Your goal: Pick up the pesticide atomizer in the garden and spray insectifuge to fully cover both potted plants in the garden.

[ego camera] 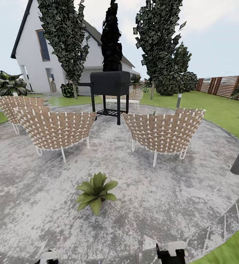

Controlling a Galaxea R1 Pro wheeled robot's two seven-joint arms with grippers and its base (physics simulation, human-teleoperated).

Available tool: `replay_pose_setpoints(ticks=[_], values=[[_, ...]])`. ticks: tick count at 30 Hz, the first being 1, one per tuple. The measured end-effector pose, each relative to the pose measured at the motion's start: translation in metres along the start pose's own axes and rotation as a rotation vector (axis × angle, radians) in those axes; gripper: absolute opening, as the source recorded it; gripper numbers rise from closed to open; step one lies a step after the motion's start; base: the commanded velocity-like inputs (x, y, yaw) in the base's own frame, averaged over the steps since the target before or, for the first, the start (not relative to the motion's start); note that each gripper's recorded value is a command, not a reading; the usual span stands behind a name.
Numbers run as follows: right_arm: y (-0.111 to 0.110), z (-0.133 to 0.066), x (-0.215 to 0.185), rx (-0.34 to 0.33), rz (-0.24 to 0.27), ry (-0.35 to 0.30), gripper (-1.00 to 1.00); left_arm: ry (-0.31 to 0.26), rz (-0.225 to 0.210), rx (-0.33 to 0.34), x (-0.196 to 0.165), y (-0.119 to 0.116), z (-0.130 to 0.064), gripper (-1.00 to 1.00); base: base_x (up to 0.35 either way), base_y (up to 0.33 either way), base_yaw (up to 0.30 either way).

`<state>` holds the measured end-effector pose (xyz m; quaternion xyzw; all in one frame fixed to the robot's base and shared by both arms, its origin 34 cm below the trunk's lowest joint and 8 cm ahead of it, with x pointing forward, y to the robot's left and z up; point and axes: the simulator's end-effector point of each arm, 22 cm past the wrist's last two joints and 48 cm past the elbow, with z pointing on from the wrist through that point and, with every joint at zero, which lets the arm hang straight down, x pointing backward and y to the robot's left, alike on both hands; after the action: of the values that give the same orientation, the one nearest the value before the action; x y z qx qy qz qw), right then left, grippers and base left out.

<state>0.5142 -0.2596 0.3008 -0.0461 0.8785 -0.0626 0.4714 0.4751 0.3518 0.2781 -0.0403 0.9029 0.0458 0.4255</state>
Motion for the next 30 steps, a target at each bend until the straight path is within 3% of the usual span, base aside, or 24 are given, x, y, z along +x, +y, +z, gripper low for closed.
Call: replay_pose_setpoints(ticks=[2,4,6,9,11,14,15,16,17,19,26,30], values=[[0.016,0.005,-0.017,-0.089,-0.034,-0.040,1.00,0.000,0.075,0.087,-0.003,-0.018,0.001,-1.00,0.000,0.000,0.000],[0.034,0.012,-0.057,-0.201,-0.095,-0.134,1.00,0.006,0.189,0.273,-0.006,-0.056,-0.001,-1.00,0.000,0.000,0.000],[0.052,0.012,-0.077,-0.319,-0.183,-0.174,1.00,0.001,0.269,0.436,-0.019,-0.087,-0.003,-1.00,0.000,0.000,0.000],[0.082,0.005,-0.070,-0.496,-0.339,-0.123,1.00,0.018,0.422,0.633,-0.034,-0.108,-0.009,-1.00,0.000,0.000,0.000],[0.095,0.001,-0.065,-0.586,-0.468,-0.095,1.00,0.068,0.521,0.754,-0.037,-0.115,-0.017,-1.00,0.000,0.000,0.000],[0.109,-0.005,-0.066,-0.689,-0.601,-0.084,1.00,0.173,0.604,0.868,-0.028,-0.119,-0.029,-1.00,0.000,0.000,0.000],[0.117,-0.012,-0.062,-0.752,-0.645,-0.070,1.00,0.212,0.652,0.909,-0.023,-0.119,-0.034,-1.00,0.000,0.000,0.000],[0.122,-0.017,-0.060,-0.795,-0.668,-0.061,1.00,0.237,0.690,0.933,-0.018,-0.119,-0.038,-1.00,0.000,0.000,0.000],[0.131,-0.025,-0.065,-0.868,-0.707,-0.063,1.00,0.296,0.795,0.983,-0.003,-0.116,-0.046,-1.00,0.000,0.000,0.000],[0.144,-0.034,-0.069,-0.930,-0.727,-0.067,1.00,0.341,0.877,1.015,0.009,-0.114,-0.052,-1.00,0.000,0.000,0.000],[0.172,-0.047,-0.071,-0.998,-0.721,-0.076,1.00,0.408,0.941,1.044,0.020,-0.126,-0.058,-1.00,0.000,0.000,0.000],[0.185,-0.052,-0.072,-1.018,-0.727,-0.082,1.00,0.411,0.970,1.074,0.025,-0.142,-0.062,-1.00,0.000,0.000,0.000]])
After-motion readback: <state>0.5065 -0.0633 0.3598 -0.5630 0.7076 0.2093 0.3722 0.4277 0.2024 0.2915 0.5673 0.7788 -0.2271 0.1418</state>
